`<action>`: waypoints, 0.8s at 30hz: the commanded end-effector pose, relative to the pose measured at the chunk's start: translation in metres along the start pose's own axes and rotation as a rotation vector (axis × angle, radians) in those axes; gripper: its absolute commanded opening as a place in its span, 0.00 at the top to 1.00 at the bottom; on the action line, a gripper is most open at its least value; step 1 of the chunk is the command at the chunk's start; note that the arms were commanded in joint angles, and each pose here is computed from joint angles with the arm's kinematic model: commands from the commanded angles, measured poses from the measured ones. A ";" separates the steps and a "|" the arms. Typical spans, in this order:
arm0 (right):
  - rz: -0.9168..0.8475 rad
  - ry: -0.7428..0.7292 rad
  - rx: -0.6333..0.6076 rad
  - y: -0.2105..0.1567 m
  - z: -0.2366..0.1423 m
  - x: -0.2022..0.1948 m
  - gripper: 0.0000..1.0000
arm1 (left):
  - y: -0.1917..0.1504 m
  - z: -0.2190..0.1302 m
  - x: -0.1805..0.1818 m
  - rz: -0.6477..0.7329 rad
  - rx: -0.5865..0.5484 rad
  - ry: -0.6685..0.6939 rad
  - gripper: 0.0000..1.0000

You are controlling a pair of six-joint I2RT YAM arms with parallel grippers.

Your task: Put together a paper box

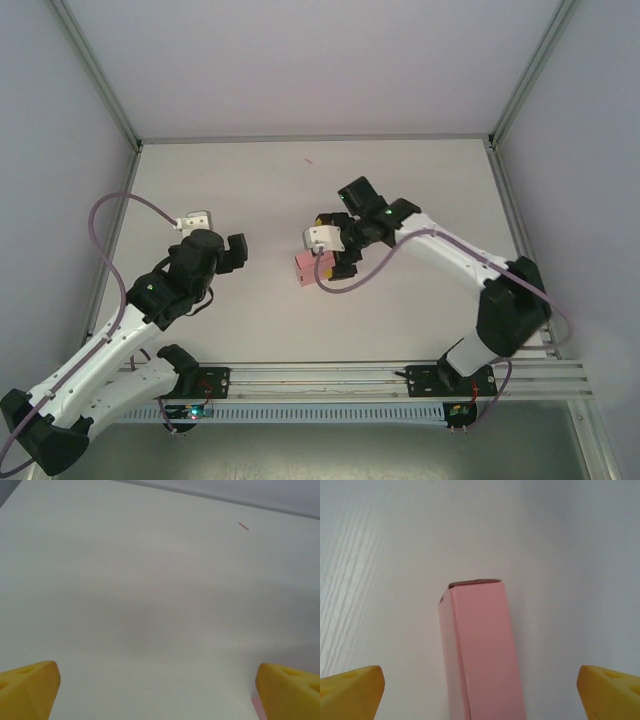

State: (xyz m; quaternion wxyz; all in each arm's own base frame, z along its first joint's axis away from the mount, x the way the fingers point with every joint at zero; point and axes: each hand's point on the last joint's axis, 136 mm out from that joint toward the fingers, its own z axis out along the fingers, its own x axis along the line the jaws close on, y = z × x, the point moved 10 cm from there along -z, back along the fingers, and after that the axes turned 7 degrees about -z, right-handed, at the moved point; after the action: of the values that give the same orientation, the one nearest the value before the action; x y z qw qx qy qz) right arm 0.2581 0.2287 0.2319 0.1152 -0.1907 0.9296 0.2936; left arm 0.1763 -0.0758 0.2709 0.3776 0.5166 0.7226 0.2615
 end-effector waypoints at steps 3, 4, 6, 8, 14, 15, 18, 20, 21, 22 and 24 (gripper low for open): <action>-0.052 0.051 0.223 -0.014 0.016 -0.009 0.07 | -0.008 0.001 0.013 -0.005 0.027 0.093 0.00; -0.043 0.035 0.257 -0.017 0.022 -0.012 0.08 | -0.008 0.001 0.013 -0.005 0.028 0.093 0.00; -0.049 0.042 0.308 -0.019 0.032 -0.013 0.15 | -0.008 0.000 0.014 -0.005 0.030 0.097 0.00; -0.055 0.061 0.344 -0.021 0.039 -0.012 0.21 | -0.009 -0.001 0.015 -0.003 0.033 0.099 0.00; -0.057 0.037 0.406 -0.017 0.045 -0.010 0.53 | -0.009 -0.005 0.017 -0.014 0.029 0.087 0.00; -0.055 0.004 0.406 -0.013 0.041 -0.011 0.54 | -0.009 -0.006 0.018 -0.018 0.024 0.085 0.00; -0.058 -0.196 0.445 -0.004 0.032 -0.016 0.61 | -0.009 -0.010 0.021 -0.038 0.009 0.083 0.00; -0.062 -0.379 0.495 0.002 0.028 -0.018 0.63 | -0.009 -0.012 0.023 -0.050 -0.007 0.089 0.00; -0.062 -0.484 0.525 0.006 0.027 -0.016 0.62 | -0.009 -0.013 0.025 -0.058 -0.018 0.095 0.00; -0.063 -0.562 0.548 0.007 0.028 -0.014 0.62 | -0.010 -0.013 0.027 -0.065 -0.030 0.109 0.00; -0.045 -0.688 0.579 0.007 0.034 -0.008 0.59 | -0.011 -0.013 0.031 -0.084 -0.049 0.150 0.00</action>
State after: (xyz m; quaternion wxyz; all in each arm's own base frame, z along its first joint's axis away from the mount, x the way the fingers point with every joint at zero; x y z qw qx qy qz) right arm 0.2576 0.2512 0.1966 0.3337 -0.1534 0.9273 0.0718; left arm 0.1583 -0.0607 0.2681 0.3724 0.4882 0.7414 0.2708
